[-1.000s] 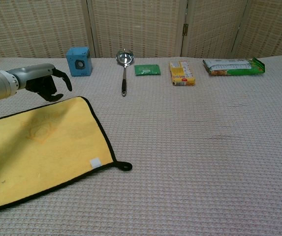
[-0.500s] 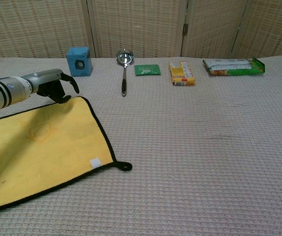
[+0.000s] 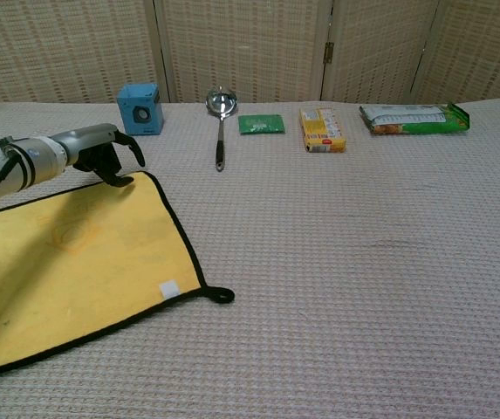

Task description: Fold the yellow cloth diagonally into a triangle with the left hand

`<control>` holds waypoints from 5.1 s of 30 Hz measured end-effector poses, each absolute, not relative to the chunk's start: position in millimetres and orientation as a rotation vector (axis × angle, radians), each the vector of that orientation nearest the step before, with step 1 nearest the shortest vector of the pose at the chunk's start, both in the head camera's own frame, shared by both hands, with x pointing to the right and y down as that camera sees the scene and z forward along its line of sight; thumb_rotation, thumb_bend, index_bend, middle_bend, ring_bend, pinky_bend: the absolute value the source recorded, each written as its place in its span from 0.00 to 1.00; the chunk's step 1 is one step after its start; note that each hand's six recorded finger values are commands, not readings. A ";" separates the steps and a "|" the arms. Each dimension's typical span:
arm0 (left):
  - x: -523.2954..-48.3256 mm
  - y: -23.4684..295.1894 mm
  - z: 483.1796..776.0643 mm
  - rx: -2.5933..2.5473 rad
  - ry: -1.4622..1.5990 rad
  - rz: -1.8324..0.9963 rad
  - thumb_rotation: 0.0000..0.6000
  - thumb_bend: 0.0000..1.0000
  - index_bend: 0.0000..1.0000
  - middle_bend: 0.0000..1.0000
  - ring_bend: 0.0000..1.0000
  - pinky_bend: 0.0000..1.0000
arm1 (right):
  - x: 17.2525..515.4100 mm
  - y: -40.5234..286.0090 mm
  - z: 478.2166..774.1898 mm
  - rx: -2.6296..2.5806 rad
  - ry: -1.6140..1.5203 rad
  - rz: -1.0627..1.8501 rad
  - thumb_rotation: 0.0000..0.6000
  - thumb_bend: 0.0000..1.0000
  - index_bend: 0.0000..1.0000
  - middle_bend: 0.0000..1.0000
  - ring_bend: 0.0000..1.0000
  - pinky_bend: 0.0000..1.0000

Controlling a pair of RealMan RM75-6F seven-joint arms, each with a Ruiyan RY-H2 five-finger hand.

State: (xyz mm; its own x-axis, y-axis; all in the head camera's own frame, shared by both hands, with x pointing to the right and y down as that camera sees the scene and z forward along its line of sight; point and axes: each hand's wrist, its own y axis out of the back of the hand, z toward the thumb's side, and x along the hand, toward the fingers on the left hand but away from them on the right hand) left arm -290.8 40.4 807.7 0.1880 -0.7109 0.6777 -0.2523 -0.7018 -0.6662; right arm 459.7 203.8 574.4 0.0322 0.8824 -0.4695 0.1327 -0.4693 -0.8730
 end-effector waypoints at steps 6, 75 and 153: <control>-289.2 39.4 811.1 -2.060 0.895 -1.551 1.00 0.43 0.40 1.00 1.00 1.00 | 462.1 204.0 572.1 -1.663 -1.051 1.496 1.00 0.41 0.00 0.00 0.00 0.00; -373.1 256.6 654.1 -2.017 1.073 -1.323 1.00 0.46 0.63 1.00 1.00 1.00 | 412.6 235.5 548.3 -1.783 -0.939 1.271 1.00 0.41 0.00 0.00 0.00 0.00; -448.5 241.6 557.2 -1.466 0.987 -1.512 1.00 0.30 0.07 0.01 0.00 0.00 | 400.1 237.1 549.6 -1.643 -1.006 1.333 1.00 0.41 0.00 0.00 0.00 0.00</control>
